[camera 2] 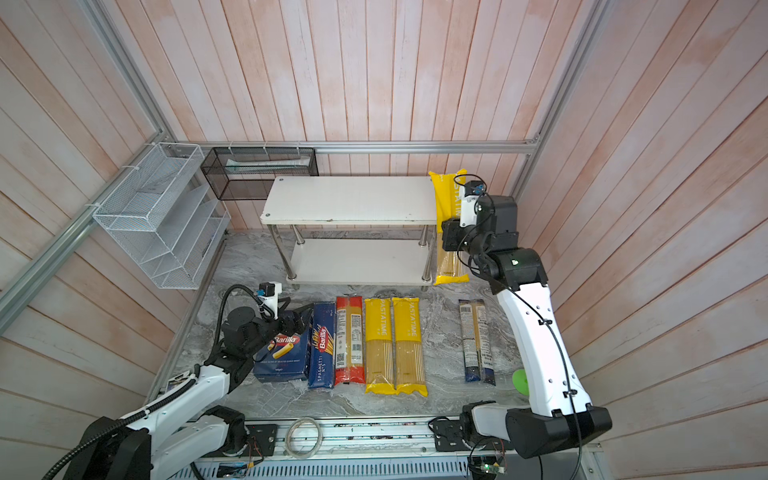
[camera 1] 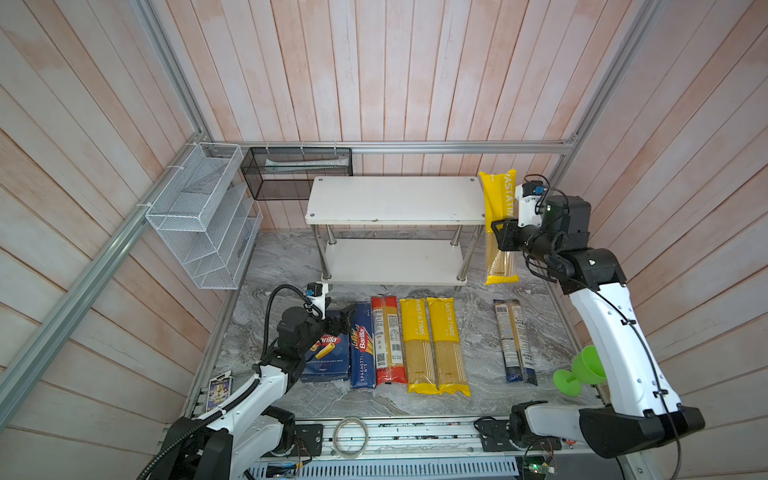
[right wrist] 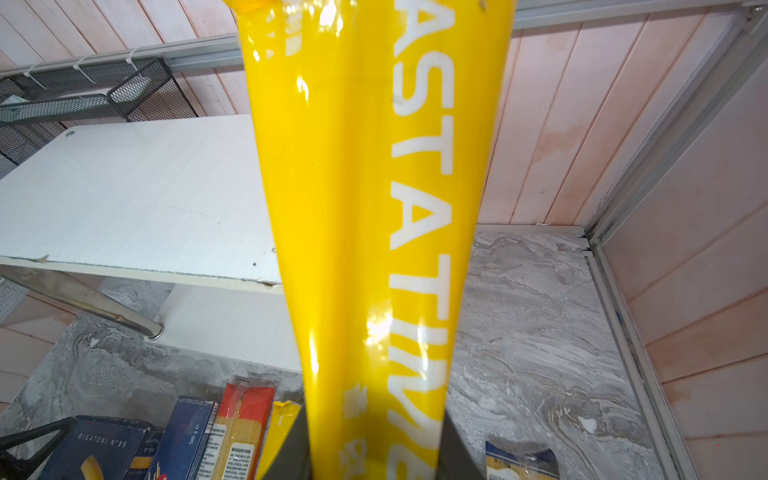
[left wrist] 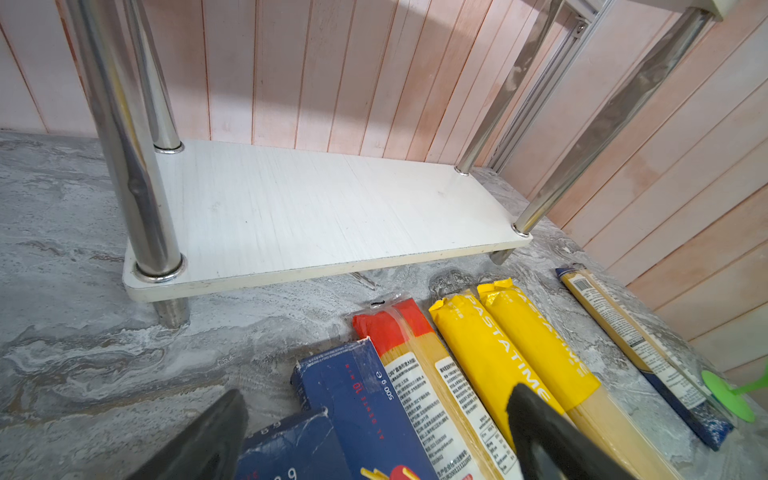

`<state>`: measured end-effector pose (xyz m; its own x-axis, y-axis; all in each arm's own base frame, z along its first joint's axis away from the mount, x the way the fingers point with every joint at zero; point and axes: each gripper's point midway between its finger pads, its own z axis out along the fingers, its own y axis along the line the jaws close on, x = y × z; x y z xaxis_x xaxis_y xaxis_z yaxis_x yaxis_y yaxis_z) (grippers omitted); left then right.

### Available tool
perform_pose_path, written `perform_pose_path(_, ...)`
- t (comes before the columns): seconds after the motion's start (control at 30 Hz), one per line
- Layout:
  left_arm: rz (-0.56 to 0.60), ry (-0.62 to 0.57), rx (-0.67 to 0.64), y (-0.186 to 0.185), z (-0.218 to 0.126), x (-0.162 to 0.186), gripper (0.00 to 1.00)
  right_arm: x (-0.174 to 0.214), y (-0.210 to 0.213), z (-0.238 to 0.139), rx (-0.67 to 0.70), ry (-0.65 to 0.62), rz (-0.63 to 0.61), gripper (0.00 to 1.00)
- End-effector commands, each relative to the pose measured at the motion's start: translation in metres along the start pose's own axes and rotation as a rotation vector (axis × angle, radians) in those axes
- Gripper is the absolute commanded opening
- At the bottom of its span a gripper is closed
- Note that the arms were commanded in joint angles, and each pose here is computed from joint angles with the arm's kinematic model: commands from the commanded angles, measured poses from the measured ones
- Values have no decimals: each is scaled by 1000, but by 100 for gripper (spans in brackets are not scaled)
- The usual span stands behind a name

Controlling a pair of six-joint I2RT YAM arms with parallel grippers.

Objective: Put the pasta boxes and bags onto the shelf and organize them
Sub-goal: 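Carry the yellow bag with the right gripper over the white shelf's top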

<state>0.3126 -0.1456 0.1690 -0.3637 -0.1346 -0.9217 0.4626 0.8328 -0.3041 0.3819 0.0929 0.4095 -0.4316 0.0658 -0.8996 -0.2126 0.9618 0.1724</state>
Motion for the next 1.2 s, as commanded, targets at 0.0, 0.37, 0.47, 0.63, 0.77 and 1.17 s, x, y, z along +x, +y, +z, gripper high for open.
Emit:
perform_pose_path(0.0, 22, -1, -4, -1, 0, -2, 100, -69, 19, -19, -78, -231, -41, 0)
perform_pose_path(0.37, 28, -2, -14, 1, 0, -4, 100, -97, 23, 7, -92, -262, -63, 0)
perform_pose_path(0.47, 30, -2, -15, 1, 0, -3, 100, -104, 28, 12, -116, -276, -57, 0)
perform_pose_path(0.63, 31, 2, -19, 2, 1, -3, 100, -110, 30, 25, -137, -281, -38, 0)
perform_pose_path(0.77, 32, -9, -16, 1, 0, -4, 100, -114, 35, 31, -164, -274, -24, 0)
perform_pose_path(1.17, 30, 3, -20, 2, 2, -1, 100, -123, 31, 50, -142, -273, -23, 0)
